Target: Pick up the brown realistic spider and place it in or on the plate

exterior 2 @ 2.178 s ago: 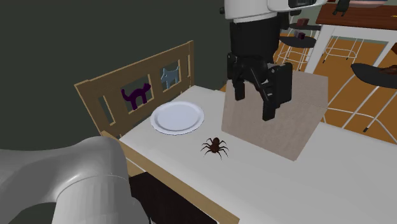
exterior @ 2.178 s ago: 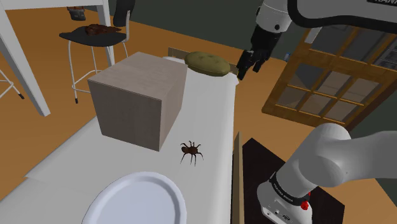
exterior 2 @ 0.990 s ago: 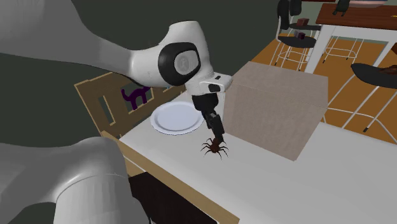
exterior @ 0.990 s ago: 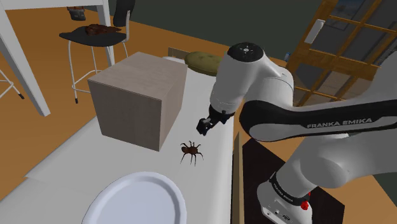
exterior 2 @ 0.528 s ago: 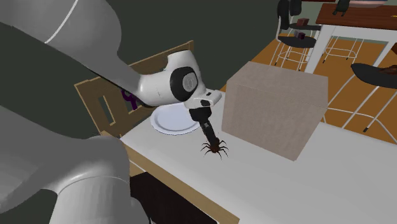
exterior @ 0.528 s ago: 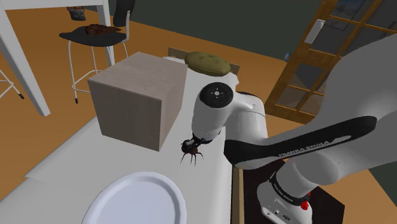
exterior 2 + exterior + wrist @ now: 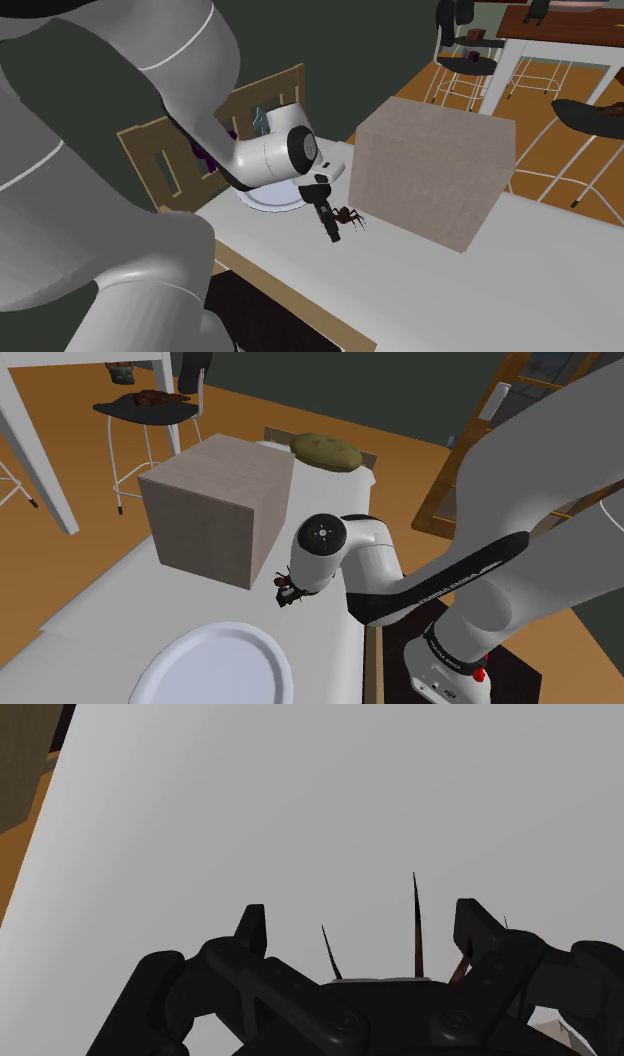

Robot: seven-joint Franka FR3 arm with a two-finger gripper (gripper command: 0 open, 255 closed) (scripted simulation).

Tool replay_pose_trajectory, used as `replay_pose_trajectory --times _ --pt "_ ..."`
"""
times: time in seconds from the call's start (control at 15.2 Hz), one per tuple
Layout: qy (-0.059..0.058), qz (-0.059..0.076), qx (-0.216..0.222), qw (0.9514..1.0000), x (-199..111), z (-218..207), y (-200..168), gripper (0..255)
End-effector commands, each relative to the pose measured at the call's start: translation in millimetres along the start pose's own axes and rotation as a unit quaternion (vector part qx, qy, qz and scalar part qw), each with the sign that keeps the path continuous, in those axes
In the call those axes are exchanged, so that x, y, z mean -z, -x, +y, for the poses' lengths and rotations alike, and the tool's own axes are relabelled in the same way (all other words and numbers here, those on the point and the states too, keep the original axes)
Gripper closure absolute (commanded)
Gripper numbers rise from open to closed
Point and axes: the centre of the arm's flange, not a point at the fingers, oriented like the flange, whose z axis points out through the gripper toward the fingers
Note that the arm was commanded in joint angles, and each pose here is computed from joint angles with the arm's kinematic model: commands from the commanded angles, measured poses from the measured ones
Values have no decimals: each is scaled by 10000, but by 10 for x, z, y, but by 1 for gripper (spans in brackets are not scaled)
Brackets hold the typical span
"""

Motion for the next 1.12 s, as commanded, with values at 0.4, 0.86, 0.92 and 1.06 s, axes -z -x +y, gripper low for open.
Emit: replay_pose_trajectory --times 0.4,0.86,0.92,1.06 --pt "37 -33 -30 10000 -172 42 3 0" --pt "37 -33 -30 10000 -172 42 3 255" --pt "37 -33 -30 10000 -172 42 3 255" --pt "37 -33 -30 10000 -172 42 3 255"
